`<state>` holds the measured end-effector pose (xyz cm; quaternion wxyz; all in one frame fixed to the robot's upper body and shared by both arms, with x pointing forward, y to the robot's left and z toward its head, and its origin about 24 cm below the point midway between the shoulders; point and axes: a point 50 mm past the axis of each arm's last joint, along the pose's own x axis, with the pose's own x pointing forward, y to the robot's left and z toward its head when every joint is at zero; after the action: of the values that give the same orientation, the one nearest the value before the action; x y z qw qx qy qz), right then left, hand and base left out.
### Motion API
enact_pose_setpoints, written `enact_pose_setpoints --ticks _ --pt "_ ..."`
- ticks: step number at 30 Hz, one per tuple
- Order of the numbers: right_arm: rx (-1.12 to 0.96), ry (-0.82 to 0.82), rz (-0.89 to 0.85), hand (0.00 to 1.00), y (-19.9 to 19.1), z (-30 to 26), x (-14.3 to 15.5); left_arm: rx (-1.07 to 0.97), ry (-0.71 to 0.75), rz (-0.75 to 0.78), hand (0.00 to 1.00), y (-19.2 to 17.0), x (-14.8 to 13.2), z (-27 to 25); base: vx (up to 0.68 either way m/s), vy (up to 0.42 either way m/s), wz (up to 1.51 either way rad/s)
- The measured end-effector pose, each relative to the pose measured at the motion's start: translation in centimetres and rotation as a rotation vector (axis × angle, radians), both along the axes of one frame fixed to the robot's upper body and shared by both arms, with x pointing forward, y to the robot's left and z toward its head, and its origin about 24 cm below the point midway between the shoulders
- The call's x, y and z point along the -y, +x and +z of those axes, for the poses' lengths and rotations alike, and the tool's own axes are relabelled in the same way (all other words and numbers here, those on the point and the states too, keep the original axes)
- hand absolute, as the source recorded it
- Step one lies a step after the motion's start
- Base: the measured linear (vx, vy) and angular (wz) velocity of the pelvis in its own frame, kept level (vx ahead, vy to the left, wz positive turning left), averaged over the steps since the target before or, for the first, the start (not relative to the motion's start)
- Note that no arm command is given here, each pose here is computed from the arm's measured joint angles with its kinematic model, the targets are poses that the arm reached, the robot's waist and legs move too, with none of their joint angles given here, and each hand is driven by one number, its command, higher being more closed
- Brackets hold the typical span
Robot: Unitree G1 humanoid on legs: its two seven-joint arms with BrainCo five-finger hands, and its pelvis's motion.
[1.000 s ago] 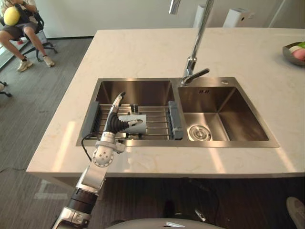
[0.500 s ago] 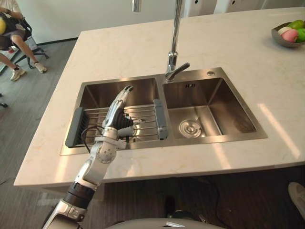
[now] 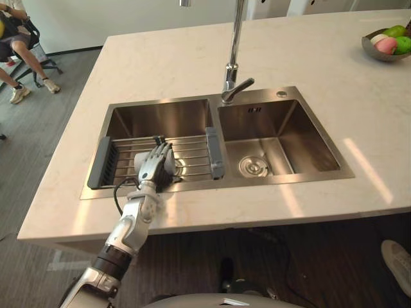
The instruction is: Walk over to the sink, pick up the cup, carry it to the dishwasher, place the cup inside the dishwasher, then close the dishwasher door
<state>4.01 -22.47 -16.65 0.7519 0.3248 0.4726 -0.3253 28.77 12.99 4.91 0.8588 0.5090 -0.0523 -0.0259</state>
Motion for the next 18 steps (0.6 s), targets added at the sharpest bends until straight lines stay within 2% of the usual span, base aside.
enact_pose_setpoints --ticks 9,18 --pt "-0.005 -0.009 0.059 0.00 0.17 0.20 0.74 0.029 0.065 0.032 0.00 0.05 -0.47 -0.35 0.05 0.058 -0.03" --pt "0.034 0.041 0.084 0.00 0.29 0.14 0.15 0.167 0.151 0.048 0.00 0.45 -0.42 0.36 0.00 0.069 0.01"
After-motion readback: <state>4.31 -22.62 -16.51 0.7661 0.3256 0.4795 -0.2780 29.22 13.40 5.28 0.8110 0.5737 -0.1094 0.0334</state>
